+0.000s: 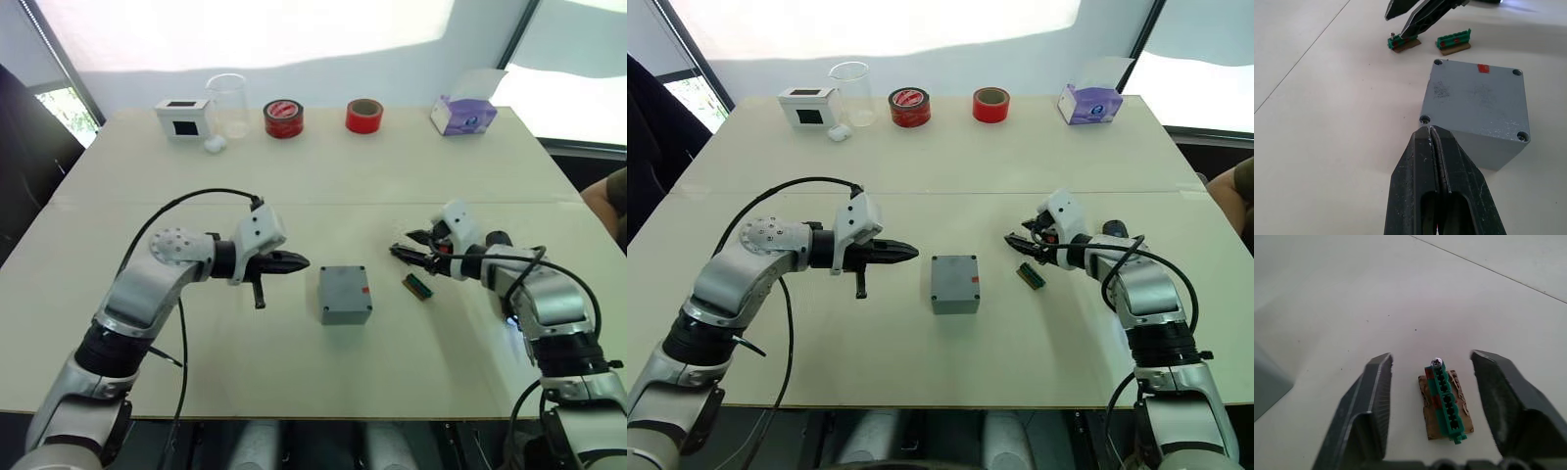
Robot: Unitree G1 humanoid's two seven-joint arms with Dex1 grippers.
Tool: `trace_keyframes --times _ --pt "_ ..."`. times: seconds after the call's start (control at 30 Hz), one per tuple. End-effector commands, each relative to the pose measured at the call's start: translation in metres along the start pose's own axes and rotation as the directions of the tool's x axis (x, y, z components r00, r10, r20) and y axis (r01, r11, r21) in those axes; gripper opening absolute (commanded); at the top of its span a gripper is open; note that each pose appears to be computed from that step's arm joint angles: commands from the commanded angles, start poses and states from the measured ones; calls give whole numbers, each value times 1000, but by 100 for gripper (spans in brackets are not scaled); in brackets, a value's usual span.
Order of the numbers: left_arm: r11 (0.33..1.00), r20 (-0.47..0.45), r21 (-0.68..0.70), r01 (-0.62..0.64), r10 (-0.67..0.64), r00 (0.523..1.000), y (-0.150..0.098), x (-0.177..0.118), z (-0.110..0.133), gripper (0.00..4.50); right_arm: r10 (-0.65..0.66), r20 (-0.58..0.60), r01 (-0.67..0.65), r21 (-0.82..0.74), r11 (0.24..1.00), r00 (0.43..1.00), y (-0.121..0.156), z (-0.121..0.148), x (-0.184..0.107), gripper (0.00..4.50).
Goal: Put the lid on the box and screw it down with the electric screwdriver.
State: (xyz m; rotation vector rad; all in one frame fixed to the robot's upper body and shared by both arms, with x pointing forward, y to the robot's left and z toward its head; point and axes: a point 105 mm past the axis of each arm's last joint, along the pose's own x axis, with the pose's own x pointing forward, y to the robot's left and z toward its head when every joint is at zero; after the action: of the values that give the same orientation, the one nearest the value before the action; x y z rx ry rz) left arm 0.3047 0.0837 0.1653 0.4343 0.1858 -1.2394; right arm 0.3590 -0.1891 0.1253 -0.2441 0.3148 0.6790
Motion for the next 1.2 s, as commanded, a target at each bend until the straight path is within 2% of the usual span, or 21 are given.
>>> trace_keyframes --times 0.03,0.33,0.43,0.53,0.97,1.2 --pt "999 21 40 -9 8 1000 0 -4 12 0 -15 26 16 -36 999 1000 -4 9 2 212" --pt "999 10 38 -12 12 1000 -1 -2 8 0 -29 47 29 5 1000 998 -7 8 7 212" --pt "999 17 27 -40 40 999 3 -2 7 0 -40 55 39 14 999 998 -9 9 7 137" --pt "999 15 30 -33 32 999 2 -1 7 0 -41 56 41 10 999 998 -10 9 9 5" --pt "999 9 26 -30 29 1000 0 -1 4 0 -37 59 37 -14 999 998 -8 13 8 1" --pt "999 7 23 -24 24 1000 1 -2 4 0 -37 155 45 -46 998 987 -11 41 0 1"
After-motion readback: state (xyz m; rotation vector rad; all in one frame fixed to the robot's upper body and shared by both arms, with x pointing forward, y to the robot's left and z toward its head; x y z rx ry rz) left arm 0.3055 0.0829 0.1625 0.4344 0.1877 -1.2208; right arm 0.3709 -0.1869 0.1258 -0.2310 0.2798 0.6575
